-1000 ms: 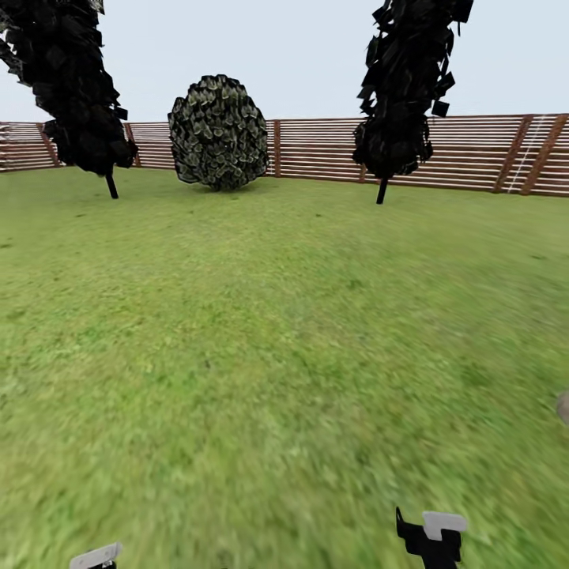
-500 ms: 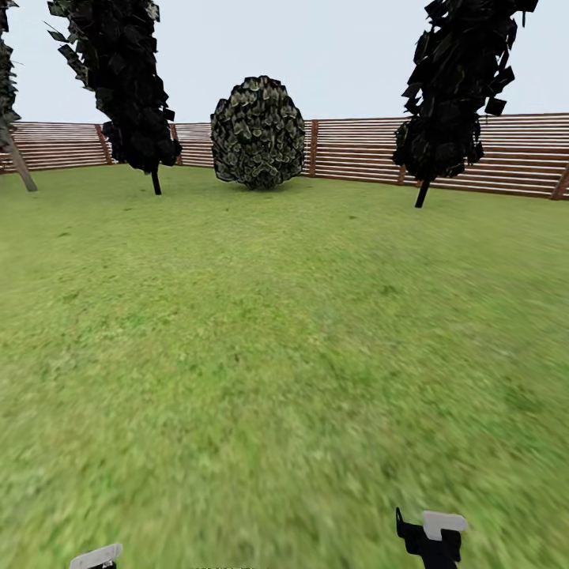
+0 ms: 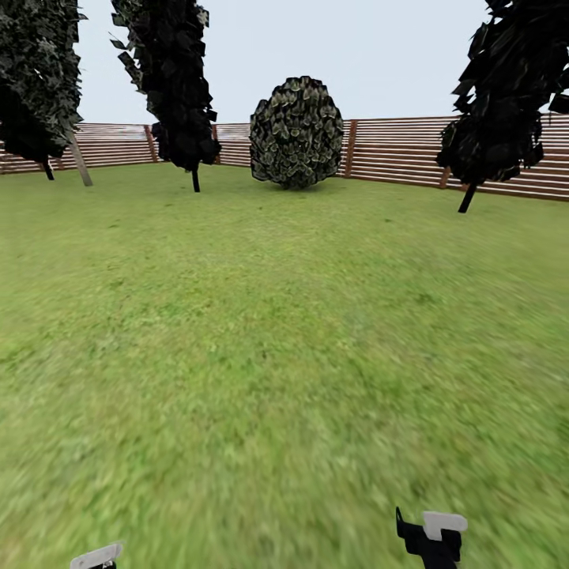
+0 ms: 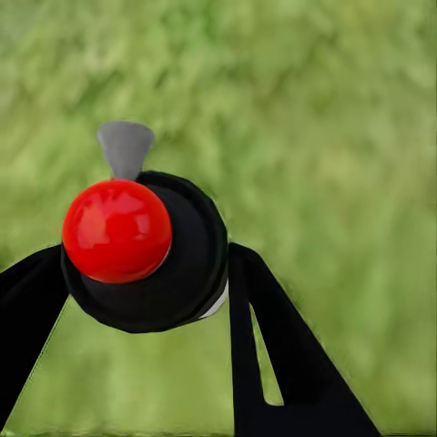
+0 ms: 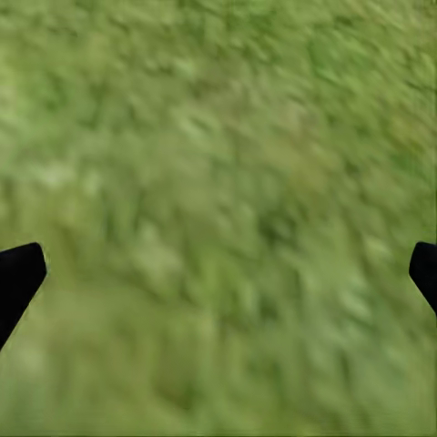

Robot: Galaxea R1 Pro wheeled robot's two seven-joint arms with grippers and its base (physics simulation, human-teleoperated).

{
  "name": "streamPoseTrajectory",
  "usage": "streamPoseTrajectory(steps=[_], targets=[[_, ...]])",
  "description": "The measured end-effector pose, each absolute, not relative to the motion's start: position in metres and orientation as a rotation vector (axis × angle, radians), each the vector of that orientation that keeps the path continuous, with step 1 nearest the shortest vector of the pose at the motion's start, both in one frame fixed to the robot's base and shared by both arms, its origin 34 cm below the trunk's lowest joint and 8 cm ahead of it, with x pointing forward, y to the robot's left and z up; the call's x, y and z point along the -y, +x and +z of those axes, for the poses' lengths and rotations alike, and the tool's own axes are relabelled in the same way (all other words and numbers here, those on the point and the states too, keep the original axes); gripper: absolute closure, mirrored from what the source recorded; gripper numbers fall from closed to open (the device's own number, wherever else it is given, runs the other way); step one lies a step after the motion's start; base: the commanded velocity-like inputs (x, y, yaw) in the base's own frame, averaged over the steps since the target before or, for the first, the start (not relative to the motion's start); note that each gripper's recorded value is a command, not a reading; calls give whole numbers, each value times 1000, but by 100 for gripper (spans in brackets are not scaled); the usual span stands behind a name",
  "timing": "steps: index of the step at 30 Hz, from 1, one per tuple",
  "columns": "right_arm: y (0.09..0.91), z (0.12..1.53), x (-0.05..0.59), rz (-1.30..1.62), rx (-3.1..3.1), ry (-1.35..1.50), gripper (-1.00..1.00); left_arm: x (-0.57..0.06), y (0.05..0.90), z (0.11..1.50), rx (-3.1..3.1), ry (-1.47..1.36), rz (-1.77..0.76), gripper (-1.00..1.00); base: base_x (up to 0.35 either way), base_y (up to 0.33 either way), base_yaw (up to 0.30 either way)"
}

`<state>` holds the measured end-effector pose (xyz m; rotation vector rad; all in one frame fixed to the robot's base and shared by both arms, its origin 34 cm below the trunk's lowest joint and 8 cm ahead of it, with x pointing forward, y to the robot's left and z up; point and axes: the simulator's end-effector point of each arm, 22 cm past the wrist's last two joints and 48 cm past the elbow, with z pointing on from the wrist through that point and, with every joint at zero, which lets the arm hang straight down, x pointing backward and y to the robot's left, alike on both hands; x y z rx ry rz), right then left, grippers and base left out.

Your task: In the garden, pick up the pesticide atomizer on the floor and spray pesticide onto both trees until each tree trunk is fully covered.

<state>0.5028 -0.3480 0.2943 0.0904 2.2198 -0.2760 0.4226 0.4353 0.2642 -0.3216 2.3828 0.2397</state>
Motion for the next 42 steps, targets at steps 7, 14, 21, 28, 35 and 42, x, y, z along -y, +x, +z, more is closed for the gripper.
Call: streamPoseTrajectory(steps=[7, 14, 21, 28, 35, 42], targets=[[503, 294, 348, -276, -2220, 90, -100, -435, 423, 264, -2382, -321, 238, 100, 0, 0, 278], [503, 294, 348, -276, -2220, 90, -100, -435, 423, 264, -2383, -321, 238, 100, 0, 0, 278], [502, 293, 348, -276, -2222, 90, -100, -435, 422, 263, -2385, -322, 240, 100, 0, 0, 278], [501, 292, 348, -277, -2226, 90, -100, -435, 421, 262, -2389, -321, 241, 100, 0, 0, 279], [500, 290, 348, -278, -2229, 90, -100, -437, 419, 261, -2393, -324, 244, 100, 134, 67, 278], [499, 289, 348, -278, -2233, 89, -100, -437, 416, 259, -2399, -324, 247, 100, 269, 202, 279]])
